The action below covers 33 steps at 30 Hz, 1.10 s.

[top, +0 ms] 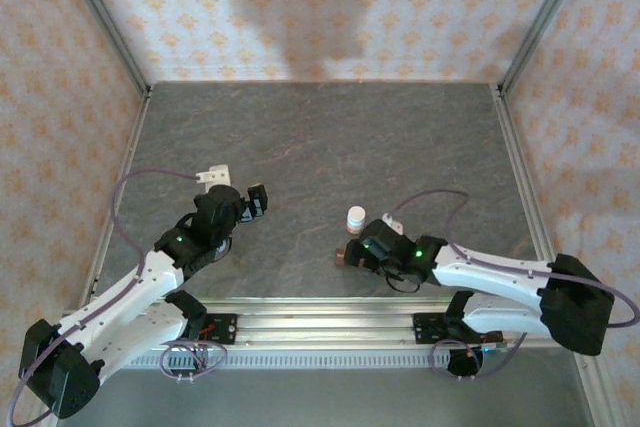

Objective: Sort the pills into containers

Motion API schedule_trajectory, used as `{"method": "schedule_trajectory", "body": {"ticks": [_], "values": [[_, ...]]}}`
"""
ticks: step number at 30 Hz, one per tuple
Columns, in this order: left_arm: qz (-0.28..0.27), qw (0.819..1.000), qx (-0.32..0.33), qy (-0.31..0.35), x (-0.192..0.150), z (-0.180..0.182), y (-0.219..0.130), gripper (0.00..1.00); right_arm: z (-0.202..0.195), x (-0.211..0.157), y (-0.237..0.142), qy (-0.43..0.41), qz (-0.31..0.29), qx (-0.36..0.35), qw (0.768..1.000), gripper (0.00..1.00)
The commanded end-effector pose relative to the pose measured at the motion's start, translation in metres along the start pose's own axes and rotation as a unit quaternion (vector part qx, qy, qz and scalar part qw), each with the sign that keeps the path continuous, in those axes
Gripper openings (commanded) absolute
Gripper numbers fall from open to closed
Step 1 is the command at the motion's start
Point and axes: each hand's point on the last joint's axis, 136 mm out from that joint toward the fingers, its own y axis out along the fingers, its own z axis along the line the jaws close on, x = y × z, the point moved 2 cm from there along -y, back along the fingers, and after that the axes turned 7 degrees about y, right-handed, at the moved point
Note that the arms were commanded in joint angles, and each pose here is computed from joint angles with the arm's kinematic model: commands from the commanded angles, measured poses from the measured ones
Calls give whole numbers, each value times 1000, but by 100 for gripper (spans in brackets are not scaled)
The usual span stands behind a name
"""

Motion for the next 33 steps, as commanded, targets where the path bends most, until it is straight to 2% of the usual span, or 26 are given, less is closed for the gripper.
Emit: {"method": "schedule_trajectory", "body": {"ticks": [1,11,18,25,29,33], "values": [[-6,1000,17,-5,-2,6,-1,100,33,1,1,2,-11,31,999,93],[-6,1000,22,-22,-2,8,-1,100,133,-18,37,-52,25,68,996,93],[-24,995,76,-67,4,27,-9,100,189,-9,61,-121,18,53,991,94],[-55,986,129,-89,21,46,-24,100,189,-6,50,-197,14,56,979,94],[-46,987,131,-80,28,46,-22,100,180,0,33,-293,0,57,954,95],[-10,989,125,-79,25,49,-12,100,173,14,26,-371,-2,56,927,95]]}}
